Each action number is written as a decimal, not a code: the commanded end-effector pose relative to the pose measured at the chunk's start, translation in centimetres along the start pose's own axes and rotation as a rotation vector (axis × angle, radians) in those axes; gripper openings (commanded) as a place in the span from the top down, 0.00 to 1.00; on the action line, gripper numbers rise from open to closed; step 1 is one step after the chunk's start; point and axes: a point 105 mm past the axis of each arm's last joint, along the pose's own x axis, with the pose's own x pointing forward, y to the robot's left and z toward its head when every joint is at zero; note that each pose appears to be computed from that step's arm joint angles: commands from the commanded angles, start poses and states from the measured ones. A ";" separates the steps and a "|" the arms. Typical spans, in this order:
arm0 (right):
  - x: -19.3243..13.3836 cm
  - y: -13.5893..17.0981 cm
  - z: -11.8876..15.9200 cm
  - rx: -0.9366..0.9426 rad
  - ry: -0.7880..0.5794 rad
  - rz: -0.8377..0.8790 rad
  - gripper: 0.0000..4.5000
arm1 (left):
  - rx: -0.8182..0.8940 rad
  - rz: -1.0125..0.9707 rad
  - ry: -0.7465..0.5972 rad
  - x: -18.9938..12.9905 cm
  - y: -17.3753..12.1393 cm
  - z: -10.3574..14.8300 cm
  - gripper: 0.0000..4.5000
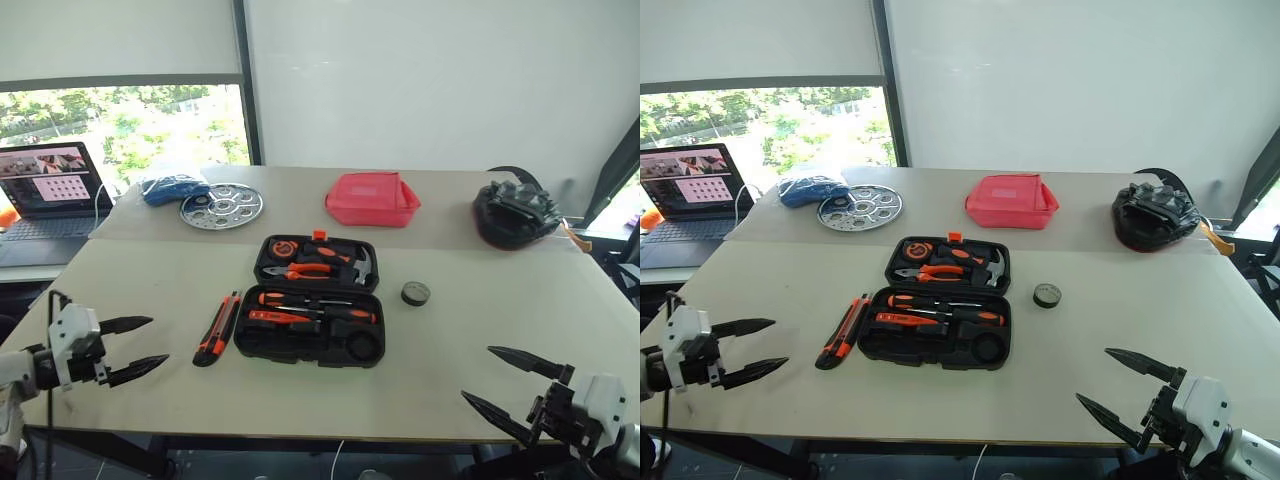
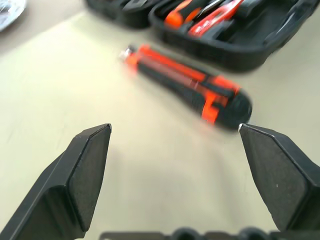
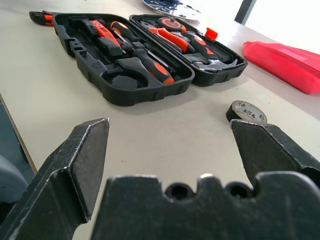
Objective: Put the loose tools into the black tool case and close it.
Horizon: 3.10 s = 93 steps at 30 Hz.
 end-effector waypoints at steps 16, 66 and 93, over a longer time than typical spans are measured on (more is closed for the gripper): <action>9.8 1.0 9.1 -0.126 -0.411 0.284 0.00 | -0.352 0.215 0.157 10.1 -3.1 2.5 0.03; 7.2 1.5 7.4 -0.084 -0.274 0.210 0.00 | 0.503 -0.692 0.154 17.5 -8.1 8.9 0.61; 7.9 1.1 6.7 -0.079 -0.272 0.214 0.00 | 0.357 -0.669 -0.065 15.2 -5.8 14.0 0.41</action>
